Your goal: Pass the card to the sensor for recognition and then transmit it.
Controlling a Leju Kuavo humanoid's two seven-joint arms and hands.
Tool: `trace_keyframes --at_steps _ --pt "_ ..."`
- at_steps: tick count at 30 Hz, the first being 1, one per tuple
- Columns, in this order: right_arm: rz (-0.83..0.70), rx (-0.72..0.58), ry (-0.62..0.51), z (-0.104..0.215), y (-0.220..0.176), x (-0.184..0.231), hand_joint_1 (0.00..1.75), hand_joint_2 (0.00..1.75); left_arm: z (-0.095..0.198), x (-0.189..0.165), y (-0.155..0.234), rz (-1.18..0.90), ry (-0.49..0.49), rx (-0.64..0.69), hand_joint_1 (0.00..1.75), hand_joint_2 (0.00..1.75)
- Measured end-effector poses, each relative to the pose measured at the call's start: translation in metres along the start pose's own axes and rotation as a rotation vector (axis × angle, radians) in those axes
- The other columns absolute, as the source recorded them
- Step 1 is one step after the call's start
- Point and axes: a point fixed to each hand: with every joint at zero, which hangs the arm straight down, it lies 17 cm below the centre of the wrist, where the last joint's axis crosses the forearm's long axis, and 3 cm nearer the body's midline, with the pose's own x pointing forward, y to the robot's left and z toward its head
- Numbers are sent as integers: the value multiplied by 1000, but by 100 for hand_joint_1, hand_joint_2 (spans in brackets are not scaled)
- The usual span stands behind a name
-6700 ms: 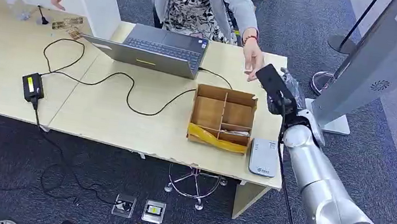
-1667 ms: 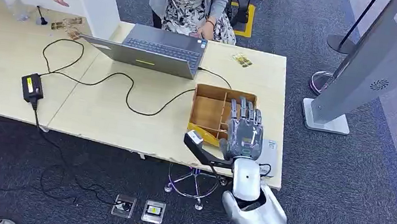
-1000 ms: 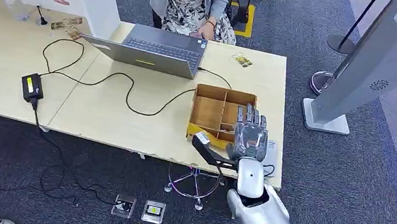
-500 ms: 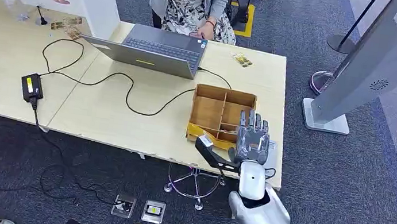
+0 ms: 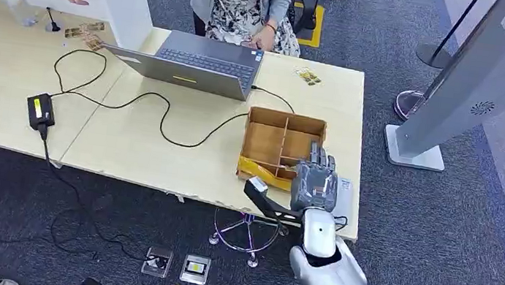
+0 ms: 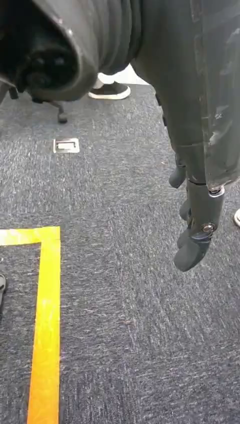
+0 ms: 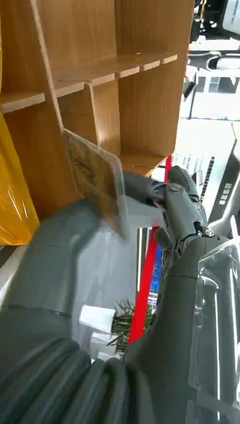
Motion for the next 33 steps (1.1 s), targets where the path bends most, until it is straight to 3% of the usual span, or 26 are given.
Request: trace_keyframes --at_steps 1,2,3,4,17,18,33 --pt "-3 -2 -2 0 -1 1 0 175 0 0 0 0 0 0 0 0" --pt "-4 0 -7 0 0 2 0 0 0 0 0 -1 0 0 0 0" --pt "-4 1 -7 0 1 2 0 0 0 0 0 -1 0 0 0 0" --pt "-5 3 -2 0 1 1 0 175 0 0 0 -3 -1 0 0 0" --pt "-19 3 14 0 3 2 0 175 0 2 0 -8 1 0 0 0" --pt "-19 3 14 0 3 2 175 175 0 2 -1 -8 1 -1 0 0" --pt "-56 -16 -3 -2 -1 7 175 175 1 4 -4 -18 -3 -7 0 0"
